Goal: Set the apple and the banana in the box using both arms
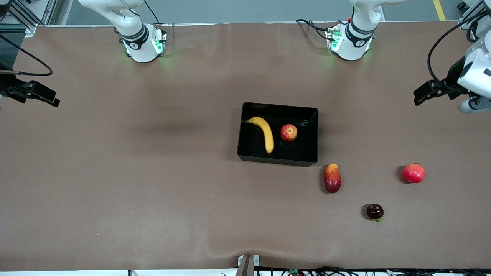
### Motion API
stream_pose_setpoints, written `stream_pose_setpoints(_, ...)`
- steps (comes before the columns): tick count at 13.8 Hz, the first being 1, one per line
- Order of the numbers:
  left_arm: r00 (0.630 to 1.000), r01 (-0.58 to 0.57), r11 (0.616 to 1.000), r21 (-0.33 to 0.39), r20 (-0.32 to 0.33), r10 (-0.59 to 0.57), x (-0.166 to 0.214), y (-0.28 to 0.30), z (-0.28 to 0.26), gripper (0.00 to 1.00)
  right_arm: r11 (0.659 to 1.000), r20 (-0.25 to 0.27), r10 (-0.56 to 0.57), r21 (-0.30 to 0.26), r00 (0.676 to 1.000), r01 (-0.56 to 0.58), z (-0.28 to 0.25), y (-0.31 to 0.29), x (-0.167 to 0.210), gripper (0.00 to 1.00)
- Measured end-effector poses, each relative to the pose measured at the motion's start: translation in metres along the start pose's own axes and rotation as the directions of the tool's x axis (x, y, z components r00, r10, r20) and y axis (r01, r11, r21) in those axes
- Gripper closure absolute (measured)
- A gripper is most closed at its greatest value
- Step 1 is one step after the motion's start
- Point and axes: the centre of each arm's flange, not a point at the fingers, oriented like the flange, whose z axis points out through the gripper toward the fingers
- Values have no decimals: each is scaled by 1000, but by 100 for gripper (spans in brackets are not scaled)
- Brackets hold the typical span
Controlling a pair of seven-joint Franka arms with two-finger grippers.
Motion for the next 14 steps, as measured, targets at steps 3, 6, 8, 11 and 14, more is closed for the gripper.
stream_pose_setpoints(3,1000,-27,1000,0,-9,27,-4,7,-4,0,1000,-1,0,0,1000,0,0,0,1,0)
stream_pose_setpoints(6,999,-33,999,-9,-11,33,-5,10,-5,0,1000,-2,2,0,1000,-2,0,1,1,0)
stream_pose_setpoints(8,999,-36,999,-23,-12,36,-5,13,-6,0,1000,-2,5,0,1000,-5,0,3,1,0)
stream_pose_setpoints(11,999,-36,999,-27,-18,36,-5,13,-10,0,1000,-12,7,1,1000,-7,-1,4,2,0)
stream_pose_setpoints(14,999,-35,998,-47,-13,34,-7,14,-16,0,1000,-17,6,2,1000,-6,-1,3,3,0)
